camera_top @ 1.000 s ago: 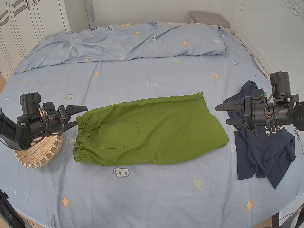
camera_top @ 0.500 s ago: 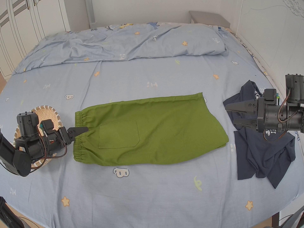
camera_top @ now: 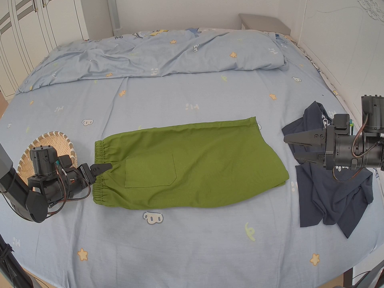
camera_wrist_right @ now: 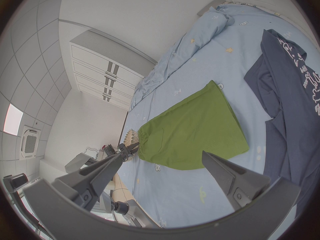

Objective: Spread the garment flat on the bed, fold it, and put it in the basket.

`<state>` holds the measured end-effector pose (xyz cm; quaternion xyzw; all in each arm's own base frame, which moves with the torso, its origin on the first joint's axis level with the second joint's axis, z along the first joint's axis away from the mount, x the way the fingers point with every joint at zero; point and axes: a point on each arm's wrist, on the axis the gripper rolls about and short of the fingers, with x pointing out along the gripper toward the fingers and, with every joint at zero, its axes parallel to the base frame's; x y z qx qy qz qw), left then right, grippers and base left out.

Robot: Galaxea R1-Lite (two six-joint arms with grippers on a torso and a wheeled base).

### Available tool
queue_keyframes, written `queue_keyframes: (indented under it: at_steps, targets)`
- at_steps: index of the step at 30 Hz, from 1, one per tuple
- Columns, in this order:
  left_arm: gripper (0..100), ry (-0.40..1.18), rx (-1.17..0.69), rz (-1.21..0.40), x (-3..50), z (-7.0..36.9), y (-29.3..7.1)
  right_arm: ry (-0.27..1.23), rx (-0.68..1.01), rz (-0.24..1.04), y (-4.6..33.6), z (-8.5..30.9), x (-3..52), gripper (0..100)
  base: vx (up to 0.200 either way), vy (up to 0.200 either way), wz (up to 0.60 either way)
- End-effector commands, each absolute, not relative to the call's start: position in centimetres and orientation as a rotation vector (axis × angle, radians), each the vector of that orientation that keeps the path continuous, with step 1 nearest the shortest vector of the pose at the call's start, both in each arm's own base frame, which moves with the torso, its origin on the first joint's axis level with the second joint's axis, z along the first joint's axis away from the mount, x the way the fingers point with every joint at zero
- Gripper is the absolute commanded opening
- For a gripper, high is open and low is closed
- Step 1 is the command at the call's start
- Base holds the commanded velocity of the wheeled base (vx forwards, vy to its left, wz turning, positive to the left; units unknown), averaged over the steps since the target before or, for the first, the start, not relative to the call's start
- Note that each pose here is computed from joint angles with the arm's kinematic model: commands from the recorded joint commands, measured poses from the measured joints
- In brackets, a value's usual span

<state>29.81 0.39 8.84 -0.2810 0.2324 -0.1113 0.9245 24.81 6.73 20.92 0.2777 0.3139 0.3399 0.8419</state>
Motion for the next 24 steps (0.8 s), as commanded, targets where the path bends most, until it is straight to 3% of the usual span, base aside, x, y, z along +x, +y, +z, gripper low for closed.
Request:
queue_keyframes:
  at_steps: [1, 16, 24]
  targets:
    - [100, 0.514, -0.577, -0.239, 30.9, 6.9, -0.3, 0.667, 0.587, 0.719, 6.8, 20.8, 24.9, 100, 0.000, 0.000, 0.00]
    - [100, 0.497, -0.573, -0.246, 32.2, 5.4, -0.3, 0.671, 0.586, 0.718, 6.8, 20.7, 25.0, 100, 0.000, 0.000, 0.00]
    - [100, 0.509, -0.666, -0.303, 32.9, 5.6, -0.8, 0.668, 0.584, 0.721, 7.1, 20.5, 26.1, 100, 0.000, 0.000, 0.00]
